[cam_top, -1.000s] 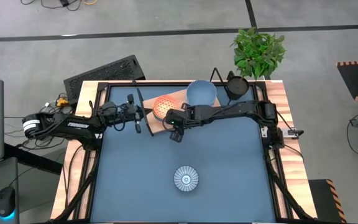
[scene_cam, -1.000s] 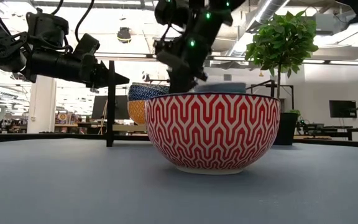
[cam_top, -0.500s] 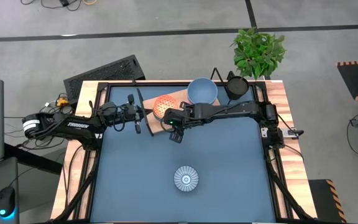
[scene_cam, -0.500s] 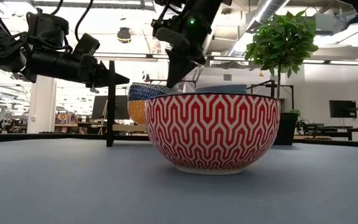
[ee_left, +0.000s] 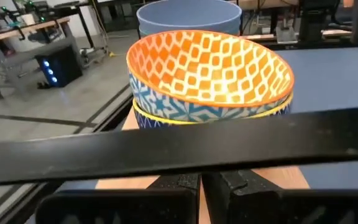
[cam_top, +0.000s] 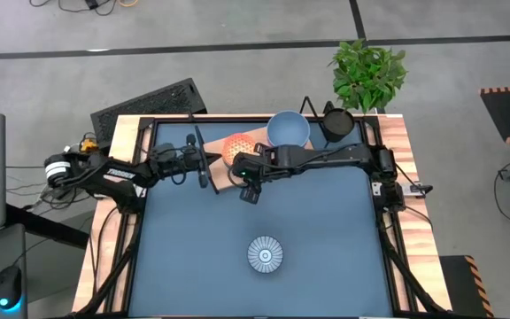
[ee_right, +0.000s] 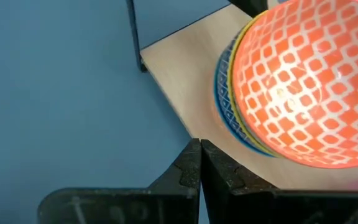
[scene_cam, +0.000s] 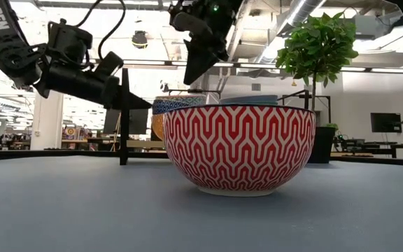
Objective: Place and stack bowls onto a shelf
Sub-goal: Adjust the stacked colored bowls
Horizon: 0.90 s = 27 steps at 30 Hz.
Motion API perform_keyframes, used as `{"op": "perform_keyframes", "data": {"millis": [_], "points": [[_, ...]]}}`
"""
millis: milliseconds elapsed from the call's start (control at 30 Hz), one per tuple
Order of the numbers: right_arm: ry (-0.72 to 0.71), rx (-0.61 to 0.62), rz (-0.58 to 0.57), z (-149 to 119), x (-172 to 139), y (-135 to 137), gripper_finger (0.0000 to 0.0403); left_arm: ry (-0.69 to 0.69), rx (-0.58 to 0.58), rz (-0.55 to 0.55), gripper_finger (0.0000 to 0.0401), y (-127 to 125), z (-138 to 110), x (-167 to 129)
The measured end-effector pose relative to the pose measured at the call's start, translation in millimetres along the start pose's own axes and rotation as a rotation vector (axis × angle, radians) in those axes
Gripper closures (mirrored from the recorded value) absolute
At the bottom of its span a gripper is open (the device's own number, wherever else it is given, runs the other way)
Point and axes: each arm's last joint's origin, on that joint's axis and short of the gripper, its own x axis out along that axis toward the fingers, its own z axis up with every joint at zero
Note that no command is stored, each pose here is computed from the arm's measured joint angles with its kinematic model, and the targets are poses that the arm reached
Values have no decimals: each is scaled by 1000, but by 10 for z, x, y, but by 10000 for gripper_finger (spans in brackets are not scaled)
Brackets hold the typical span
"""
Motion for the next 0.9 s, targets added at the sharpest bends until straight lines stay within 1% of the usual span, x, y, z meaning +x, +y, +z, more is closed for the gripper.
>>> {"op": "perform_keyframes", "data": {"millis": [100,167,300,400,467,533,633,767,833,900], "points": [[-2,-13,-11,-2,-9,18,375,15,-18,-3,401,-3,-19,3],[-10,-34,-47,5,-5,-6,375,10,-24,-3,401,-3,-14,3],[-87,-96,-93,112,33,-174,375,9,-28,-3,401,-2,-13,3],[-155,-75,-131,211,74,-401,377,10,-39,-3,401,-3,-15,2],[-184,-35,-161,256,102,-581,380,11,-39,-3,401,-3,-16,2],[-200,0,-178,280,128,-750,381,10,-38,-3,401,-3,-15,2],[-193,30,-184,278,193,-936,380,10,-38,-3,401,-3,-16,2],[-164,37,-191,251,316,-1037,380,-11,-35,-22,401,-15,2,0],[-178,41,-195,264,314,-1061,380,-48,-34,-29,401,-26,41,-4],[-198,45,-197,284,283,-1068,380,-57,-25,-25,401,-35,43,-12]]}}
